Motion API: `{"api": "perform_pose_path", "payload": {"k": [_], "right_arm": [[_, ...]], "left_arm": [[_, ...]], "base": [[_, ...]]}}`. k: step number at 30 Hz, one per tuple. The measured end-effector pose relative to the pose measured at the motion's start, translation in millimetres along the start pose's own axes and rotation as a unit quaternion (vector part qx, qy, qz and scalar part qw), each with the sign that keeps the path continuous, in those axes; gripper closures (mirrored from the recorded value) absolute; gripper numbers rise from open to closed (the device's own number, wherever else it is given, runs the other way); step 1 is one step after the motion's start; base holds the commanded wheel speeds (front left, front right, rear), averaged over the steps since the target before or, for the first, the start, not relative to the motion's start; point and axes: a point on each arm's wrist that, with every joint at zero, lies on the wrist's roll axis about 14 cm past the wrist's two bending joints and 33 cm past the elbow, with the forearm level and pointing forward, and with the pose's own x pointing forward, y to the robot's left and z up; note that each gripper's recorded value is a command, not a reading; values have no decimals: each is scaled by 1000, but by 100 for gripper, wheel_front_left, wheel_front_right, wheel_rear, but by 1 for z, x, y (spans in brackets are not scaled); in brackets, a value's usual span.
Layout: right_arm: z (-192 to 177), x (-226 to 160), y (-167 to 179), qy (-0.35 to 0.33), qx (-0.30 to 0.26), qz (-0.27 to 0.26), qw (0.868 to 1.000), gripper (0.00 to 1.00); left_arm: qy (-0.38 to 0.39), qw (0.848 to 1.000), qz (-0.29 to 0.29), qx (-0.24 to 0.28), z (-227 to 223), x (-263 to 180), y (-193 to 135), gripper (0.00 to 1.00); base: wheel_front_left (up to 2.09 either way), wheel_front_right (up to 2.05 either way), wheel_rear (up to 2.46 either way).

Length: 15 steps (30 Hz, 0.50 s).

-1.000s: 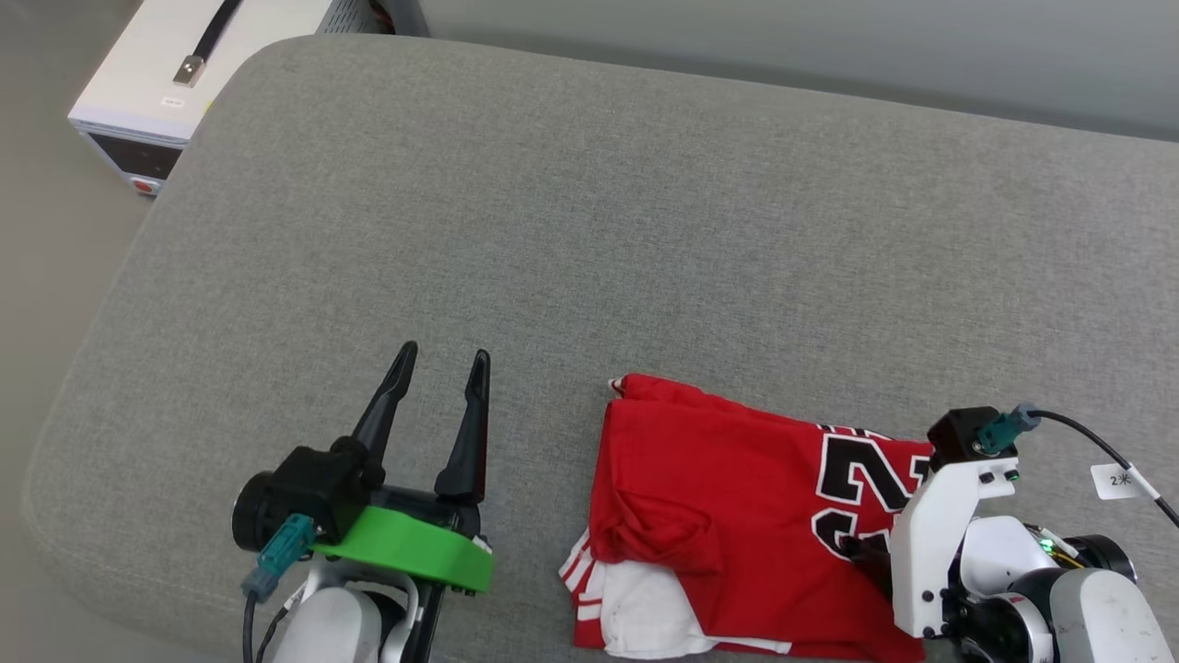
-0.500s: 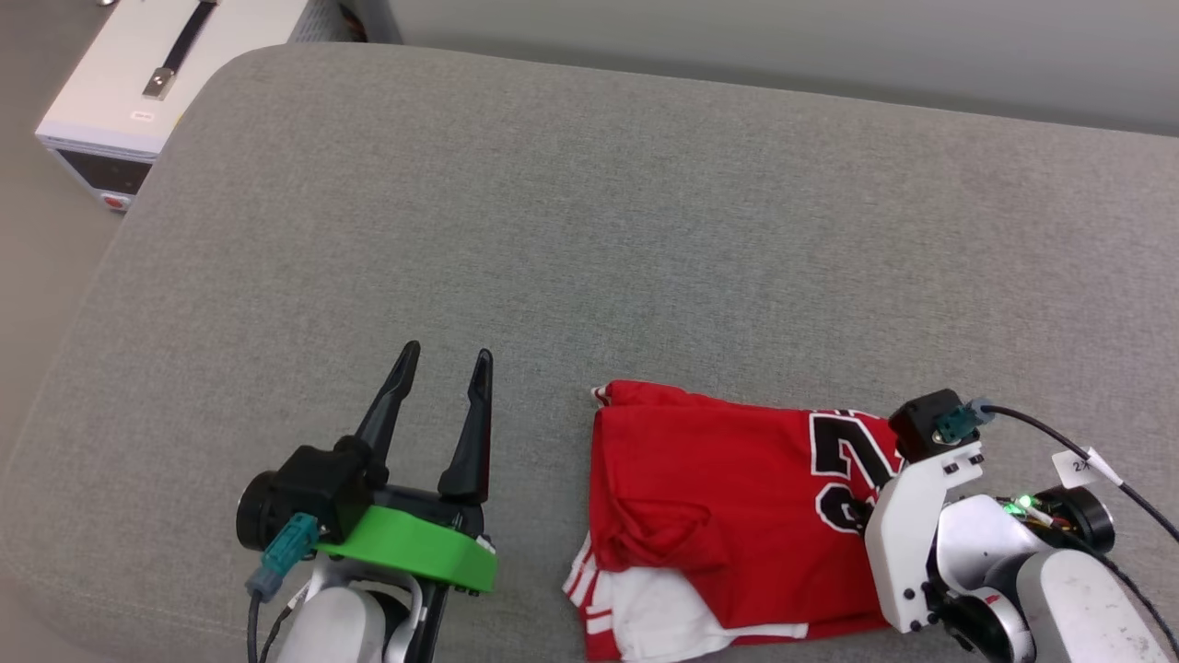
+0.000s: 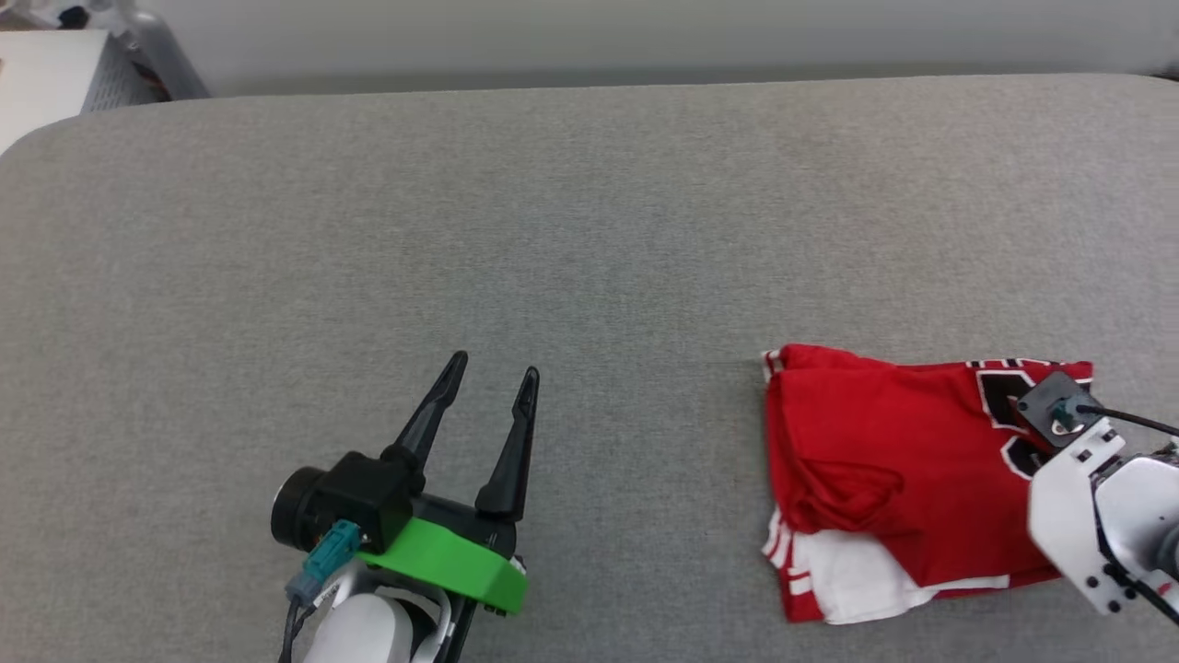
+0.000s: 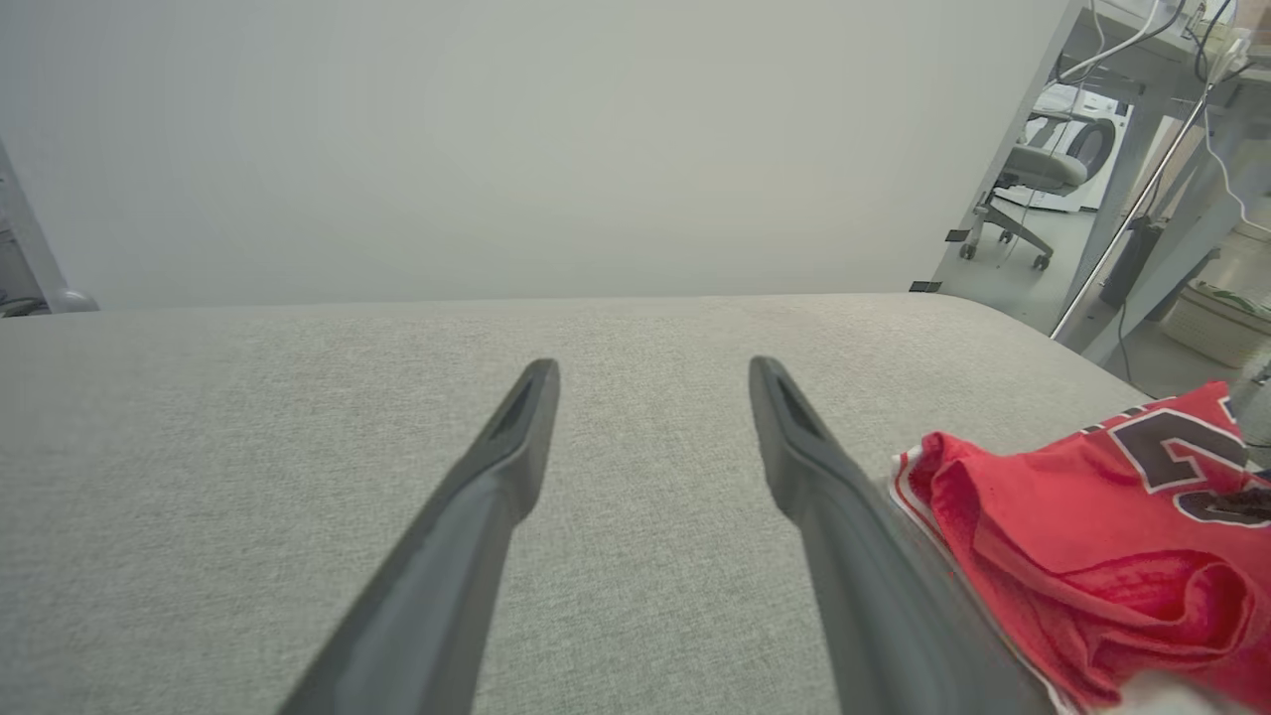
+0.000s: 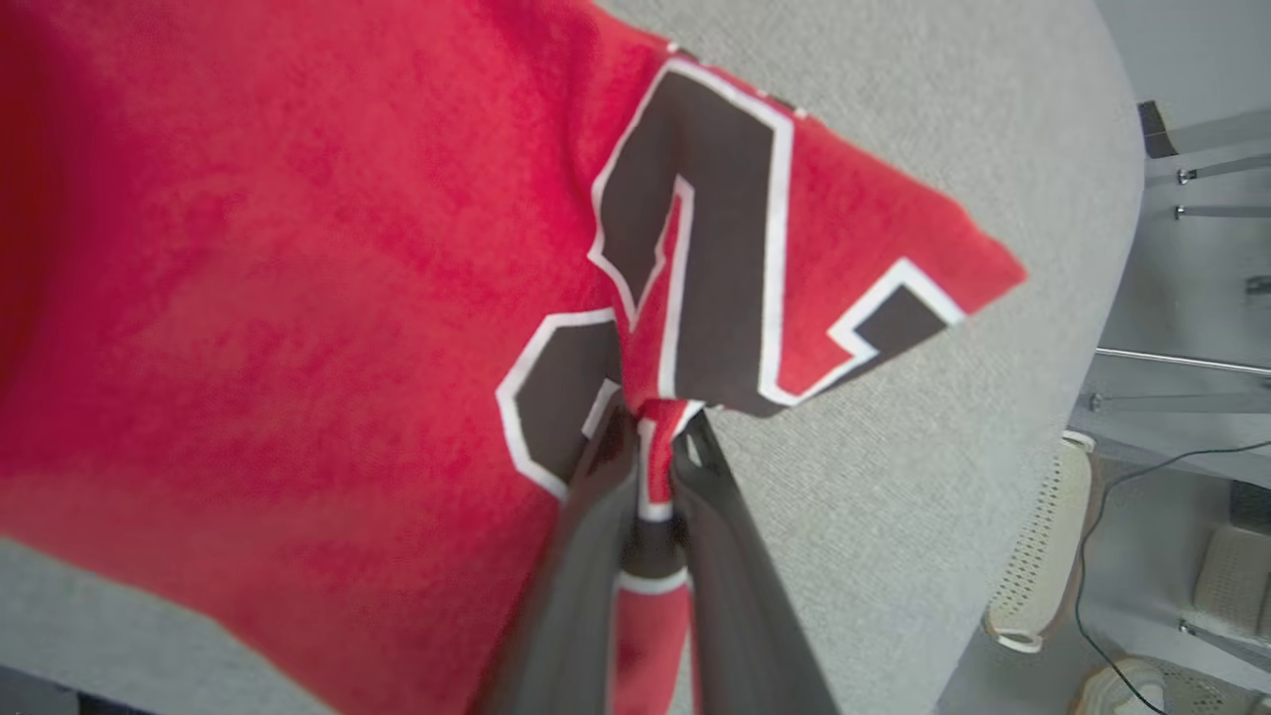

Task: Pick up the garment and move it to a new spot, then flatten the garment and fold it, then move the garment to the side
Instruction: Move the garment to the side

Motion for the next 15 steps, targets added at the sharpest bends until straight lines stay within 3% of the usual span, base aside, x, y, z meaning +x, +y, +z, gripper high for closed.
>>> {"api": "perform_pose_path", "payload": {"k": [8,9,15], "right_arm": [[-57,-25,-61,38,0,-79,996,100],[-73,-30,-101,35,-2,-132,991,100],[-111,-19,-159,76,7,-194,978,100]], "left_arm": [[19,994,-103,-17,-19,25,-57,0],[22,987,-155,-24,-28,41,-83,0],[30,979,-201,-37,-53,69,-96,0]], "base": [[0,0,0],[0,0,0],[0,0,0]]}}
